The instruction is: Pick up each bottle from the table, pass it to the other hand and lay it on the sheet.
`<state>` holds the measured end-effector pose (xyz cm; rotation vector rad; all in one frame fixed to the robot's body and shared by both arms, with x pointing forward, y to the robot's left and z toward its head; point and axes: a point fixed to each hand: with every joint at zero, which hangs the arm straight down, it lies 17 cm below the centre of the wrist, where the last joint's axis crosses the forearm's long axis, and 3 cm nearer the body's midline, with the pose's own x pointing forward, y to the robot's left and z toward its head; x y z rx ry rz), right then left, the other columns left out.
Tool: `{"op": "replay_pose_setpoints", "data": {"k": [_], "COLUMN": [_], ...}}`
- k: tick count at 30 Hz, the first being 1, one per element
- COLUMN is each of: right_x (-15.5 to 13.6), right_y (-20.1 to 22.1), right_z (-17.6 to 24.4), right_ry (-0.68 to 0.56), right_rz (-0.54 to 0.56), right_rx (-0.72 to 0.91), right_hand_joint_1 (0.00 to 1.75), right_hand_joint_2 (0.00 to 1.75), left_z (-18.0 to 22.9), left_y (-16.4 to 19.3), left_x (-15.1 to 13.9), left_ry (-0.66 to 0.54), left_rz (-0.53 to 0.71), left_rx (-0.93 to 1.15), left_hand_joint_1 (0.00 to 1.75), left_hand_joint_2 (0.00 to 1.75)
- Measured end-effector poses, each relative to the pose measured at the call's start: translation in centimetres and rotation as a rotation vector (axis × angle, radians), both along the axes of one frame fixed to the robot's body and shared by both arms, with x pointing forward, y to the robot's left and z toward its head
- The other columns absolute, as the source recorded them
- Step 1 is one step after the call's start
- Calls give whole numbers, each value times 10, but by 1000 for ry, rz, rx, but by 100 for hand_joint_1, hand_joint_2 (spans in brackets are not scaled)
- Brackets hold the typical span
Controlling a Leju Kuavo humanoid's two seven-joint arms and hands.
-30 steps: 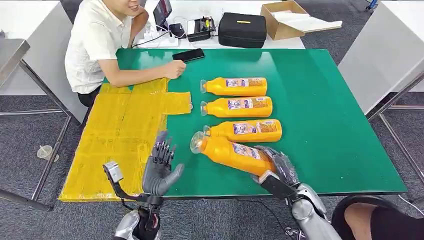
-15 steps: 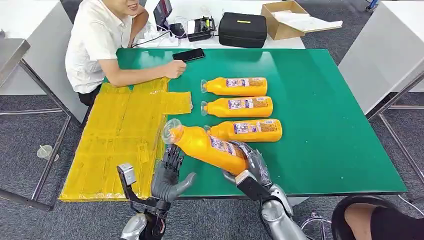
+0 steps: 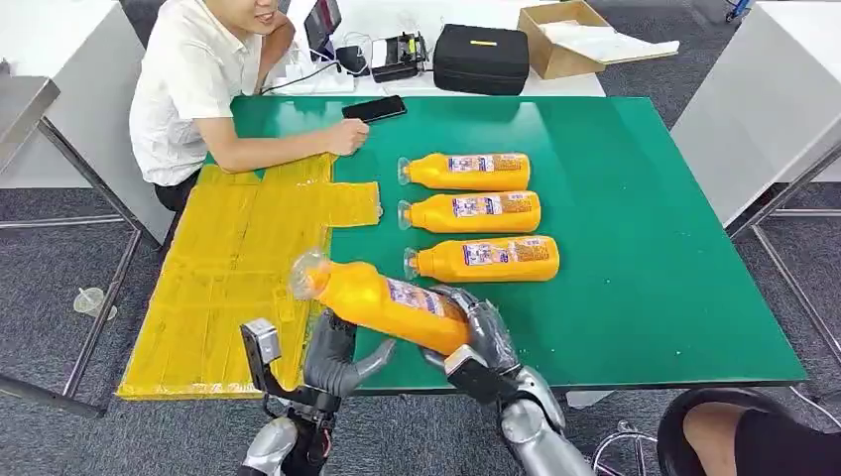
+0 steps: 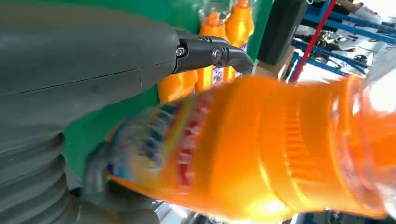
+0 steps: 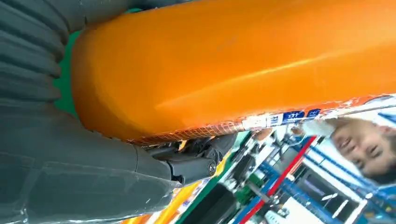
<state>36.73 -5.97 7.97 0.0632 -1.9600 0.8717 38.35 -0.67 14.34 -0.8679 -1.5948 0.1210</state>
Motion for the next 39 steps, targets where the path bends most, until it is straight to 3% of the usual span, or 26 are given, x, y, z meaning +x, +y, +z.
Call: {"op": "replay_pose_setpoints", "data": {"k": [9, 14, 15, 16, 17, 18, 19, 20, 21, 33, 37, 39], "right_x": [-12, -16, -17, -17, -17, -17, -17, -17, -18, -23, -16, -8], "right_y": [41, 55, 57, 59, 61, 62, 63, 64, 64, 69, 61, 49], "right_z": [-3, -6, -6, -7, -8, -8, -9, -9, -9, -14, -14, -18], "right_ry": [16, 32, 36, 39, 46, 52, 59, 65, 72, 136, 121, 94], "right_rz": [83, 123, 129, 134, 143, 149, 155, 160, 164, 195, 140, 53], "right_rx": [11, 9, 9, 10, 11, 13, 18, 22, 27, 82, 77, 53], "right_hand_joint_1": [171, 148, 136, 136, 134, 117, 80, 31, 3, 0, 0, 0], "right_hand_joint_2": [175, 175, 175, 175, 175, 175, 175, 175, 175, 175, 175, 175], "left_z": [18, 21, 22, 23, 26, 29, 31, 33, 35, 49, 46, 40], "left_y": [5, 11, 12, 12, 12, 11, 11, 11, 11, 20, 21, 23], "left_x": [14, 17, 17, 17, 15, 14, 13, 12, 11, 7, 11, 18], "left_ry": [-34, -35, -34, -31, -25, -20, -20, -21, -23, -20, -21, -46], "left_rz": [31, 50, 45, 38, 19, -4, -20, -33, -40, -121, -80, 3], "left_rx": [-21, -50, -64, -80, -114, -153, -177, -197, -210, -368, -309, -170], "left_hand_joint_1": [0, 0, 58, 58, 168, 175, 175, 175, 175, 175, 175, 175], "left_hand_joint_2": [175, 175, 175, 175, 175, 175, 175, 175, 175, 175, 175, 175]}}
